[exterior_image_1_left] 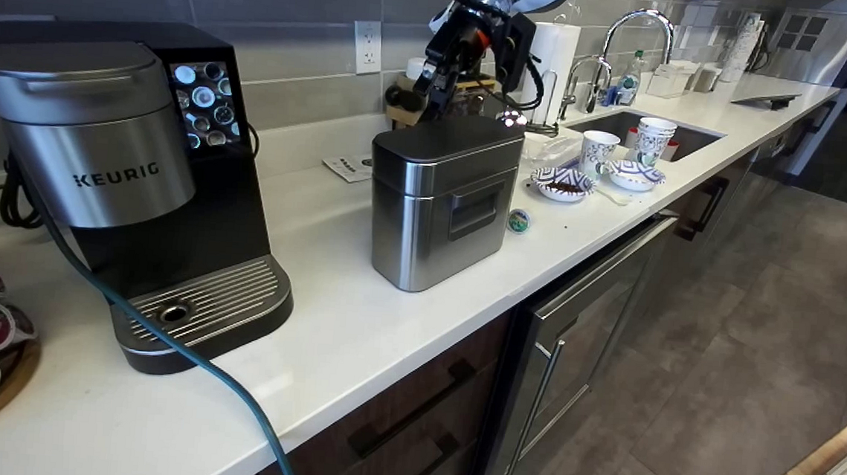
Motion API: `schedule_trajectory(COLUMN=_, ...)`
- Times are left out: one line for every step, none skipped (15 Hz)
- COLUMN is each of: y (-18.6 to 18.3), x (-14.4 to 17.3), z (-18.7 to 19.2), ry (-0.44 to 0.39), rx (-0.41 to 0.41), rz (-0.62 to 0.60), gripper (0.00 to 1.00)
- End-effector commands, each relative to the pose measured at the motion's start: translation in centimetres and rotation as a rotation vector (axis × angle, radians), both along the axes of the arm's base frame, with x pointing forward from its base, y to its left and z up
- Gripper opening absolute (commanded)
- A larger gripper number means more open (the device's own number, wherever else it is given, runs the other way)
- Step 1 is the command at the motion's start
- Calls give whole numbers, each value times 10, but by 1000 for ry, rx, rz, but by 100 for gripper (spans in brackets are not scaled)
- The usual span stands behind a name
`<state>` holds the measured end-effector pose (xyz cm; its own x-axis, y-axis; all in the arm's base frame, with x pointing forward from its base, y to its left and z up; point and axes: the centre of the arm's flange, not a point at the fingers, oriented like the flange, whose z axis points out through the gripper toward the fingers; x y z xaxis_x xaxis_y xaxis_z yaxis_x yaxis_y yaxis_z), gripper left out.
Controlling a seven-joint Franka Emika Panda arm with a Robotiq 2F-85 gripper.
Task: Open the silver bin, pick up the small white container and put it inside the silver bin
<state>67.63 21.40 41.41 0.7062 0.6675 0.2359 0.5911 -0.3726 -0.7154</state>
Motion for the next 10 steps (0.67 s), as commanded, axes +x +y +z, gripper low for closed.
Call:
schedule_trajectory(y=-1, x=11, z=3, ry=50, rx=-17, rz=35, gripper=100)
schedule_trajectory(y=-2, x=12, z=4, ry=61, rx=-13, rz=34, gripper=100)
schedule_trajectory(y=-2, x=12, z=4, ry=69, rx=-12, rz=34, gripper=100)
schedule_trajectory(y=-3, x=13, z=5, ry=77, rx=-10, rz=31, gripper=100)
schedule_trajectory(y=-3, x=13, z=6, ry=84, rx=-5, rz=32, gripper=100)
schedule_trajectory(y=-4, x=14, z=7, ry=89, rx=-6, rz=32, gripper=100)
schedule_trajectory(y=-3, x=14, z=8, ry=97, rx=-9, rz=35, gripper=100)
schedule_trajectory(y=-3, x=14, z=9, ry=110, rx=-13, rz=41, gripper=100)
schedule_trajectory(y=-3, x=14, z=11, ry=115, rx=-13, rz=45, gripper=100)
schedule_trajectory(y=-2, x=14, z=14, ry=125, rx=-8, rz=53, gripper=100)
